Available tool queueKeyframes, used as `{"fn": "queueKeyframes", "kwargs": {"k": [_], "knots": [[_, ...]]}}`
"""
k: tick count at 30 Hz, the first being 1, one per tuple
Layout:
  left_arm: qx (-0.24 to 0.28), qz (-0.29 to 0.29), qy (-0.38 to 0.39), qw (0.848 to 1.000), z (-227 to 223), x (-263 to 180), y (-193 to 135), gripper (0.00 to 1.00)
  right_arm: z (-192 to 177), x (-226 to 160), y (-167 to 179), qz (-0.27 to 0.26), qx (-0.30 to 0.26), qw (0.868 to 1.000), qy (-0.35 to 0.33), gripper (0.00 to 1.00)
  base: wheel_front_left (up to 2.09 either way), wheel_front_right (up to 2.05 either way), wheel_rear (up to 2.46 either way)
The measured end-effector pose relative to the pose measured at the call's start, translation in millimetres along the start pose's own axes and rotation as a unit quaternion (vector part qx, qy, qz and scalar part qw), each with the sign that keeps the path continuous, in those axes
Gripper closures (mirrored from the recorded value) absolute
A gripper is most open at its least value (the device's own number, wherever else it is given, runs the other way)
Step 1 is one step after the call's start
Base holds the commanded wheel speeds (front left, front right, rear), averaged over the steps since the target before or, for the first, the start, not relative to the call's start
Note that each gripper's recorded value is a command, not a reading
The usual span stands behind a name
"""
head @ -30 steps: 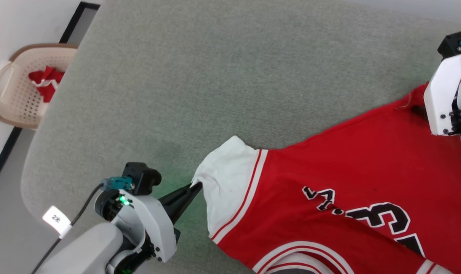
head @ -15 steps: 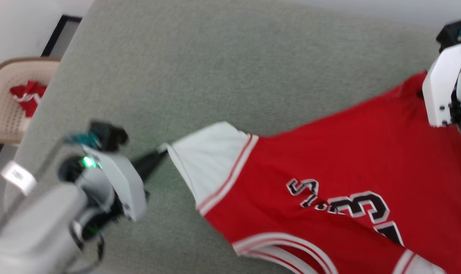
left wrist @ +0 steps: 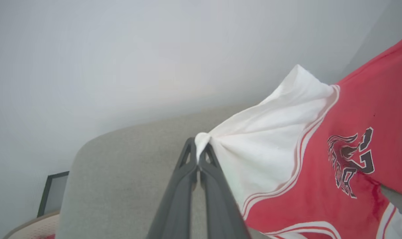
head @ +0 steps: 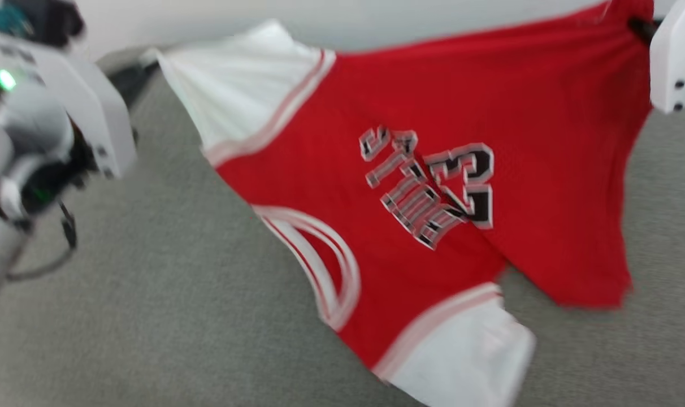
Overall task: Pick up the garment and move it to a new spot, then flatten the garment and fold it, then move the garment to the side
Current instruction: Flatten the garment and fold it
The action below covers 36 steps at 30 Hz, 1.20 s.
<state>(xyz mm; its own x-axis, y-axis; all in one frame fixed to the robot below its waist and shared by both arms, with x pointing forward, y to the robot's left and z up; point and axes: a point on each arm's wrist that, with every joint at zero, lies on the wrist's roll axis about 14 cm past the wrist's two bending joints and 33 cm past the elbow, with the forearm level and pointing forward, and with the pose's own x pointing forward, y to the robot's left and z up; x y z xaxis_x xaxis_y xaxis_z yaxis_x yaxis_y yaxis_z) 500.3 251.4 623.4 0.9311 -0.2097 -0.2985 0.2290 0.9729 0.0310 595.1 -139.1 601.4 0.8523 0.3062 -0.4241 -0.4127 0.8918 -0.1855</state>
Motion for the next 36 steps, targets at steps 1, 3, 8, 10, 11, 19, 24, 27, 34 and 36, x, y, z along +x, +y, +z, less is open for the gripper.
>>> {"fn": "queueKeyframes", "kwargs": {"k": [1, 3, 8, 10, 11, 19, 24, 27, 34, 36], "knots": [[0.007, 0.001, -0.011, 1.000, 13.8, -0.1, -0.7, 1.00, 9.1, -7.2, -4.1, -0.006, 0.000, 1.000, -0.014, 1.00, 0.00, 0.00, 0.00], [0.017, 0.005, -0.032, 0.999, 39.7, -1.0, -1.2, 1.00, 26.8, -21.5, -10.3, -0.017, 0.001, 0.999, -0.041, 1.00, 0.00, 0.00, 0.00], [0.037, 0.016, -0.087, 0.995, 101.5, -5.6, -7.2, 1.00, 66.2, -59.2, -28.6, -0.048, 0.001, 0.993, -0.105, 1.00, 0.00, 0.00, 0.00], [0.045, 0.017, -0.111, 0.993, 126.2, -8.9, -11.8, 1.00, 78.4, -73.2, -35.5, -0.060, 0.000, 0.990, -0.127, 1.00, 0.00, 0.00, 0.00], [0.048, 0.018, -0.122, 0.991, 137.3, -10.6, -13.5, 1.00, 84.2, -79.6, -38.1, -0.065, 0.002, 0.988, -0.139, 1.00, 0.00, 0.00, 0.00], [0.067, 0.018, -0.200, 0.977, 203.2, -15.2, -25.1, 1.00, 115.0, -107.2, -51.4, -0.090, 0.003, 0.977, -0.195, 1.00, 0.00, 0.00, 0.00], [0.074, 0.023, -0.230, 0.970, 223.7, -1.8, -22.7, 1.00, 121.5, -96.3, -58.6, -0.100, 0.001, 0.972, -0.214, 1.00, 0.00, 0.00, 0.00], [0.076, 0.026, -0.247, 0.966, 232.2, 13.2, -21.4, 1.00, 124.9, -83.7, -64.8, -0.108, 0.001, 0.968, -0.226, 1.00, 0.00, 0.00, 0.00], [0.081, 0.037, -0.281, 0.956, 239.2, 65.5, -17.9, 1.00, 124.8, -37.4, -74.6, -0.123, -0.005, 0.958, -0.260, 1.00, 0.00, 0.00, 0.00], [0.082, 0.039, -0.294, 0.952, 239.2, 81.3, -17.5, 1.00, 121.5, -22.4, -76.6, -0.127, -0.011, 0.954, -0.272, 1.00, 0.00, 0.00, 0.00]]}}
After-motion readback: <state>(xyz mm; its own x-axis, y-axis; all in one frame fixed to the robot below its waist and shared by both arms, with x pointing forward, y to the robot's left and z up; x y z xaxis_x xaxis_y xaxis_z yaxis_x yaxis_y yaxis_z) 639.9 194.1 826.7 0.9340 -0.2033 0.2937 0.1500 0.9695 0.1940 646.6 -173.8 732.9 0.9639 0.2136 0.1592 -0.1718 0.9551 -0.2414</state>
